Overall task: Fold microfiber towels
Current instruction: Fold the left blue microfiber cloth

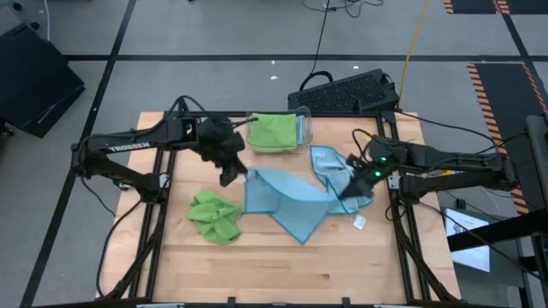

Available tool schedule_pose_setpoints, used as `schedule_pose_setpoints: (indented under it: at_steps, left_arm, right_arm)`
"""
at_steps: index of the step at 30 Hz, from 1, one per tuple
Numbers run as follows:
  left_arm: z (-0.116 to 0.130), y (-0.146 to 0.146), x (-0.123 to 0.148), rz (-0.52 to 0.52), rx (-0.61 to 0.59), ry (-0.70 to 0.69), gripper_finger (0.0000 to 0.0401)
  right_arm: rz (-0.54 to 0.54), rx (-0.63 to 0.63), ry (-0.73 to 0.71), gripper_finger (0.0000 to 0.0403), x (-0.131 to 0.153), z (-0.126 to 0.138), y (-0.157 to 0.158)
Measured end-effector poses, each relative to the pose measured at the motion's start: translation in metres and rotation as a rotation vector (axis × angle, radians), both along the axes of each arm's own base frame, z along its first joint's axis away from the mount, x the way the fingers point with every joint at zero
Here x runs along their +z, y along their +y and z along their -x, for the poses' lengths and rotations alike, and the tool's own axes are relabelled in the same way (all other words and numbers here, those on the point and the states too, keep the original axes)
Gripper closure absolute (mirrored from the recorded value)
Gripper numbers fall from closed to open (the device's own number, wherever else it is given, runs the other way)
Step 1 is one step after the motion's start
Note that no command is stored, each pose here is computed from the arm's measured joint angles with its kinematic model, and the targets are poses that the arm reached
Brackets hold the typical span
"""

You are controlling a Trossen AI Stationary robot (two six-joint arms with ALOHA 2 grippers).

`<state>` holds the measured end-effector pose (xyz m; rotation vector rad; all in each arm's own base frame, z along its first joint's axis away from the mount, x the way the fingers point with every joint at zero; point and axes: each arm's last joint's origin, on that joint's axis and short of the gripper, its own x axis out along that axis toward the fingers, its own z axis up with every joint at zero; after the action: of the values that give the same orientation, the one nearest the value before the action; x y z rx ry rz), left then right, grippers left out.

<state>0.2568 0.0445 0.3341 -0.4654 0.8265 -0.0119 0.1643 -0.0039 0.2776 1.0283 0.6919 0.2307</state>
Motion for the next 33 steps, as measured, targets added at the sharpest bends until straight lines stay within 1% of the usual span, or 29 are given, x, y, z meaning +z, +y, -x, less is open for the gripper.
schedule_pose_setpoints:
  at_steps: [2,3,4,5,6,7,8,9,11,13,14,16,18,20,22,23,25,26,27,29,30,31,32,33]
  left_arm:
    - [-0.001,-0.016,0.008,0.143,-0.064,-0.050,0.0394]
    - [-0.002,-0.026,0.011,0.196,-0.106,-0.067,0.0397]
    - [-0.005,-0.035,0.014,0.231,-0.144,-0.097,0.0397]
    - [-0.007,-0.044,0.018,0.244,-0.177,-0.128,0.0397]
    - [-0.007,-0.051,0.020,0.238,-0.205,-0.150,0.0395]
    - [-0.007,-0.057,0.022,0.209,-0.220,-0.166,0.0395]
    - [-0.007,-0.061,0.023,0.159,-0.217,-0.191,0.0395]
    - [-0.007,-0.064,0.025,0.100,-0.199,-0.214,0.0396]
    - [-0.007,-0.062,0.022,-0.024,-0.117,-0.190,0.0398]
    - [-0.005,-0.056,0.015,-0.141,0.004,-0.118,0.0396]
    - [-0.006,-0.051,0.011,-0.195,0.064,-0.079,0.0394]
    - [-0.006,-0.043,0.000,-0.281,0.153,0.025,0.0392]
    - [-0.007,-0.036,-0.013,-0.304,0.171,0.131,0.0395]
    - [-0.011,-0.032,-0.026,-0.296,0.134,0.197,0.0397]
    - [-0.014,-0.031,-0.040,-0.257,0.064,0.248,0.0394]
    - [-0.016,-0.032,-0.048,-0.222,0.021,0.273,0.0391]
    - [-0.020,-0.036,-0.062,-0.120,-0.066,0.310,0.0386]
    - [-0.021,-0.039,-0.067,-0.047,-0.113,0.325,0.0386]
    - [-0.021,-0.043,-0.069,0.045,-0.165,0.331,0.0387]
    - [-0.022,-0.051,-0.066,0.228,-0.280,0.296,0.0395]
    - [-0.022,-0.053,-0.063,0.295,-0.318,0.283,0.0396]
    - [-0.020,-0.055,-0.058,0.326,-0.325,0.281,0.0396]
    - [-0.014,-0.056,-0.054,0.316,-0.311,0.289,0.0396]
    - [-0.008,-0.056,-0.049,0.278,-0.285,0.302,0.0396]
  right_arm:
    - [-0.096,0.094,-0.019,0.0403,0.014,0.006,0.010]
    - [-0.137,0.134,-0.025,0.0403,0.022,0.009,0.014]
    - [-0.180,0.172,-0.032,0.0403,0.030,0.013,0.017]
    - [-0.231,0.208,-0.022,0.0403,0.038,0.017,0.019]
    - [-0.284,0.241,0.017,0.0403,0.043,0.021,0.021]
    - [-0.321,0.262,0.063,0.0403,0.046,0.024,0.022]
    - [-0.336,0.267,0.097,0.0403,0.048,0.027,0.021]
    - [-0.329,0.262,0.112,0.0403,0.047,0.029,0.020]
    - [-0.308,0.242,0.164,0.0403,0.040,0.027,0.016]
    - [-0.269,0.209,0.260,0.0403,0.027,0.027,0.010]
    - [-0.228,0.181,0.305,0.0403,0.020,0.027,0.007]
    - [-0.097,0.119,0.371,0.0403,0.008,0.026,-0.001]
    - [0.065,0.034,0.425,0.0403,0.000,0.022,-0.009]
    - [0.222,-0.061,0.455,0.0403,-0.005,0.018,-0.018]
    - [0.352,-0.165,0.462,0.0403,-0.007,0.014,-0.028]
    - [0.398,-0.211,0.455,0.0403,-0.006,0.012,-0.033]
    - [0.460,-0.251,0.398,0.0403,-0.004,0.008,-0.040]
    - [0.470,-0.243,0.351,0.0403,-0.001,0.006,-0.042]
    - [0.465,-0.218,0.302,0.0403,0.001,0.005,-0.043]
    - [0.426,-0.144,0.228,0.0403,0.005,0.006,-0.042]
    - [0.397,-0.107,0.209,0.0403,0.006,0.008,-0.041]
    - [0.364,-0.078,0.209,0.0403,0.005,0.010,-0.039]
    - [0.326,-0.048,0.226,0.0403,0.005,0.014,-0.038]
    - [0.295,-0.022,0.253,0.0403,0.005,0.019,-0.036]
